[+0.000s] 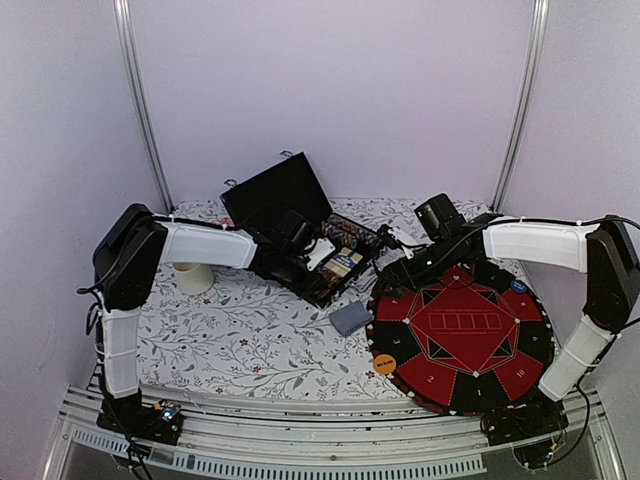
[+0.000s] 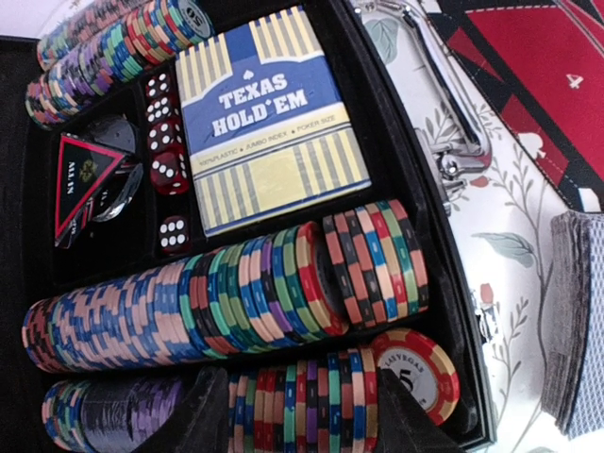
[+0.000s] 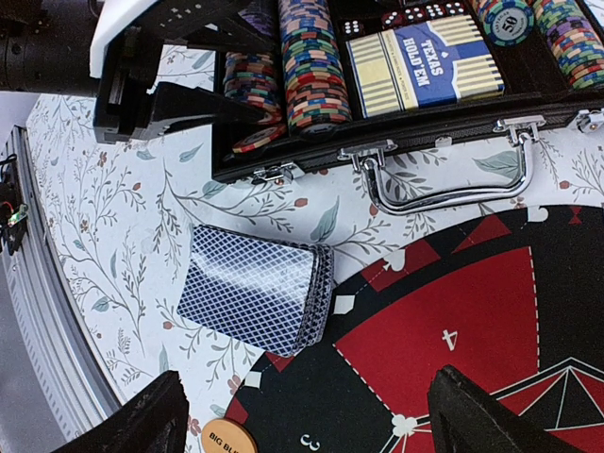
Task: Distribute texas hold em gaming equipment
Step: Pick up the poker chip from the chip case, then place the poker chip in the chip case.
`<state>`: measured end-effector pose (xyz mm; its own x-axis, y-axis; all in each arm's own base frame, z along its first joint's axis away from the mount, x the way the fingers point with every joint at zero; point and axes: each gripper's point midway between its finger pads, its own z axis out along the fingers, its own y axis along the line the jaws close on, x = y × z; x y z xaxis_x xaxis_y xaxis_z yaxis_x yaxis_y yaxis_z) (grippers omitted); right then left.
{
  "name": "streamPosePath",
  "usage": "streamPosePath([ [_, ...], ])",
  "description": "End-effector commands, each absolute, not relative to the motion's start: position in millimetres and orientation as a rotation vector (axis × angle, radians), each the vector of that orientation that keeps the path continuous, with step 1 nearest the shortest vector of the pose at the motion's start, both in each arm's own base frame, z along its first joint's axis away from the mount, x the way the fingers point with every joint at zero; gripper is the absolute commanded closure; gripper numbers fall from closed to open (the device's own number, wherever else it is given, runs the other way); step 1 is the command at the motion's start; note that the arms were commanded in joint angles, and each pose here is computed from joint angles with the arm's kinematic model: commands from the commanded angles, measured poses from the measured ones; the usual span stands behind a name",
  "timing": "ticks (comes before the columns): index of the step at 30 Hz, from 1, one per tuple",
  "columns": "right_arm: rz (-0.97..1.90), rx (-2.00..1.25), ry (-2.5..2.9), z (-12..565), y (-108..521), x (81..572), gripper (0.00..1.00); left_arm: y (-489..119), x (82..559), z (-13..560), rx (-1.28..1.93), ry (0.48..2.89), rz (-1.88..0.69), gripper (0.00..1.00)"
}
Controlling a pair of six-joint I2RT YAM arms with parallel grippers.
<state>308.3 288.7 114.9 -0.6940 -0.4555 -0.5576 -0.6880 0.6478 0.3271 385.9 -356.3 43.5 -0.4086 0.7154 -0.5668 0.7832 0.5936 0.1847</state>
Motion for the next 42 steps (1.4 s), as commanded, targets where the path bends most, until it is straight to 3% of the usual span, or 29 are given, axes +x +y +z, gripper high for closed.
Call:
streamPosePath([
  [1, 0.726, -0.897, 2.414, 127.0, 287.3, 309.4, 0.10, -330.2, 357.8, 22.3, 1.235, 2.363, -0.162, 0.60],
  [4, 0.725, -0.899, 2.412, 128.0, 287.3, 309.4, 0.10, -331.8, 358.5, 27.4, 1.228, 2.355, -0.180, 0.79],
  [6, 0.725, -0.899, 2.414, 127.7, 287.3, 309.5, 0.10, -335.4, 360.6, 34.4, 1.219, 2.337, -0.200, 1.00],
  [20, 0.714, -0.905, 2.396, 136.8, 287.9, 311.9, 0.10, -348.3, 376.7, 101.0, 1.055, 2.172, -0.316, 1.00],
  [37, 0.716, -0.900, 2.402, 133.9, 286.8, 311.1, 0.10, -357.0, 372.4, 95.2, 1.074, 2.175, -0.360, 1.00],
  [42, 0.719, -0.901, 2.402, 133.3, 287.4, 311.0, 0.10, -351.0, 380.0, 86.1, 1.059, 2.178, -0.221, 1.00],
])
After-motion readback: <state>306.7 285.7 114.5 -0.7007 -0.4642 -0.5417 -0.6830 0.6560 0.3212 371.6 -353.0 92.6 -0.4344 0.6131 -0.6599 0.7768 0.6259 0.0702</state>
